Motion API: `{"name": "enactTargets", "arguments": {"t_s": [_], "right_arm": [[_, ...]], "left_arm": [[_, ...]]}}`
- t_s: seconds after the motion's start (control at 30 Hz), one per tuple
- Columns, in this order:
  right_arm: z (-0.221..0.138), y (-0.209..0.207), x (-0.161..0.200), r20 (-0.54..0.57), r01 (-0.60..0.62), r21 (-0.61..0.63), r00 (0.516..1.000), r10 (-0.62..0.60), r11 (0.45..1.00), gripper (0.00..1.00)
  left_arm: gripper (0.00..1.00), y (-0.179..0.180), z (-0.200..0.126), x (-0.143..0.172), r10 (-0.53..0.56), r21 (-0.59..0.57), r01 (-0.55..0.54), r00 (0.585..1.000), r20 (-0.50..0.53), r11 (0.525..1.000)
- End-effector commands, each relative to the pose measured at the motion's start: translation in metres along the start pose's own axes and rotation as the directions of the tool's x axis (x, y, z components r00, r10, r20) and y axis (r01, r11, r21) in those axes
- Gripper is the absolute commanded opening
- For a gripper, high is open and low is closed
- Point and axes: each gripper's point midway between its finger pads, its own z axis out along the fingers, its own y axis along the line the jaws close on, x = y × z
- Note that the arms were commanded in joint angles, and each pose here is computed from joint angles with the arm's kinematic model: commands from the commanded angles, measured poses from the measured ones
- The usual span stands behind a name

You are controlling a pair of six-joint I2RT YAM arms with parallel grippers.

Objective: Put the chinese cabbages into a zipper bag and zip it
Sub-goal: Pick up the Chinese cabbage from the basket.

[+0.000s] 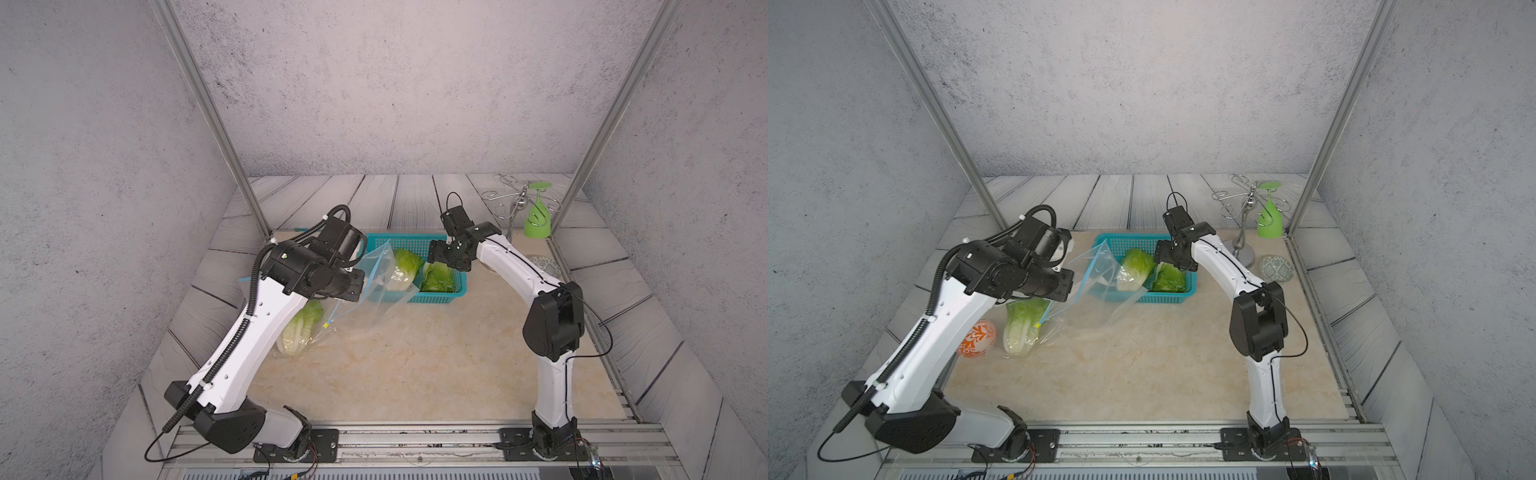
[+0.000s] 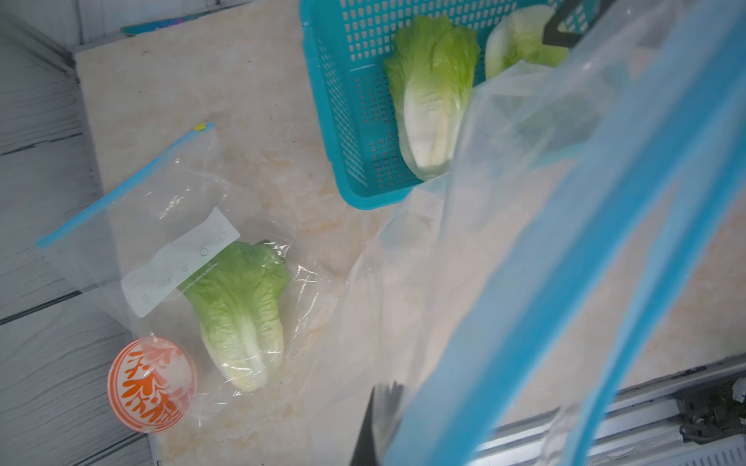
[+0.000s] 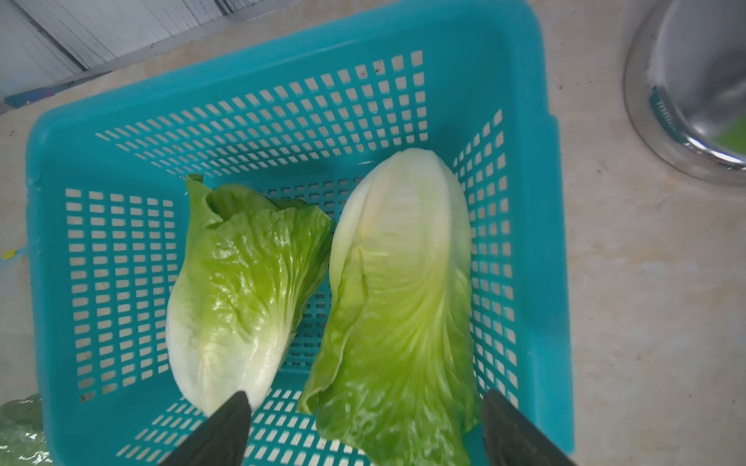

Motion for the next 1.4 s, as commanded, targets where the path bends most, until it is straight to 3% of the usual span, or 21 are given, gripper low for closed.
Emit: {"name": "enactTargets", "arguments": {"t_s": [0.0, 0.2, 0.43, 0.5, 0.6, 0.67, 0.77, 1.0, 1.23, 1.37], "right_arm": [[0.031, -0.016, 0.019, -0.083, -0.024, 0.069, 0.996, 0.03, 0.997, 0.9], [0.061, -0.018, 0.038, -0.134, -0.073, 0.078, 0.988, 0.083, 0.994, 0.89], [0.087, -0.018, 0.051, -0.199, -0.09, 0.077, 0.975, 0.103, 0.993, 0.82], [0.089, -0.017, 0.051, -0.212, -0.095, 0.06, 0.971, 0.105, 0.994, 0.74], [0.084, -0.01, 0.047, -0.217, -0.089, 0.001, 0.972, 0.087, 0.996, 0.53], [0.068, 0.001, 0.032, -0.169, -0.076, -0.083, 0.984, 0.061, 0.994, 0.41], [0.029, 0.019, 0.009, -0.079, -0.004, -0.191, 0.997, -0.011, 0.982, 0.32], [-0.053, 0.034, -0.003, 0.006, 0.098, -0.314, 0.995, -0.101, 0.944, 0.25], [-0.137, 0.001, 0.019, 0.062, 0.197, -0.242, 0.98, -0.187, 0.95, 0.24], [-0.163, -0.007, 0.072, -0.032, 0.183, -0.316, 0.979, -0.203, 0.931, 0.23]], "left_arm": [[0.0, -0.015, 0.028, 0.018, 0.037, 0.0, -0.037, 0.993, -0.113, 0.999], [0.0, -0.052, 0.062, 0.026, -0.004, 0.158, 0.029, 0.988, -0.157, 0.987], [0.0, -0.076, 0.072, 0.019, -0.041, 0.265, 0.079, 0.989, -0.144, 0.961], [0.0, -0.079, 0.074, 0.017, -0.048, 0.284, 0.086, 0.989, -0.136, 0.955], [0.0, -0.086, 0.078, 0.019, -0.06, 0.315, 0.103, 0.988, -0.143, 0.944], [0.0, -0.084, 0.081, 0.023, -0.065, 0.306, 0.112, 0.985, -0.158, 0.945], [0.0, -0.075, 0.082, 0.03, -0.072, 0.261, 0.114, 0.984, -0.165, 0.959], [0.0, -0.046, 0.081, 0.04, -0.1, 0.13, 0.122, 0.982, -0.161, 0.984], [0.0, -0.027, 0.077, 0.052, -0.165, 0.103, 0.185, 0.971, -0.175, 0.977], [0.0, -0.012, 0.067, 0.047, -0.208, 0.091, 0.225, 0.964, -0.165, 0.97]]}}
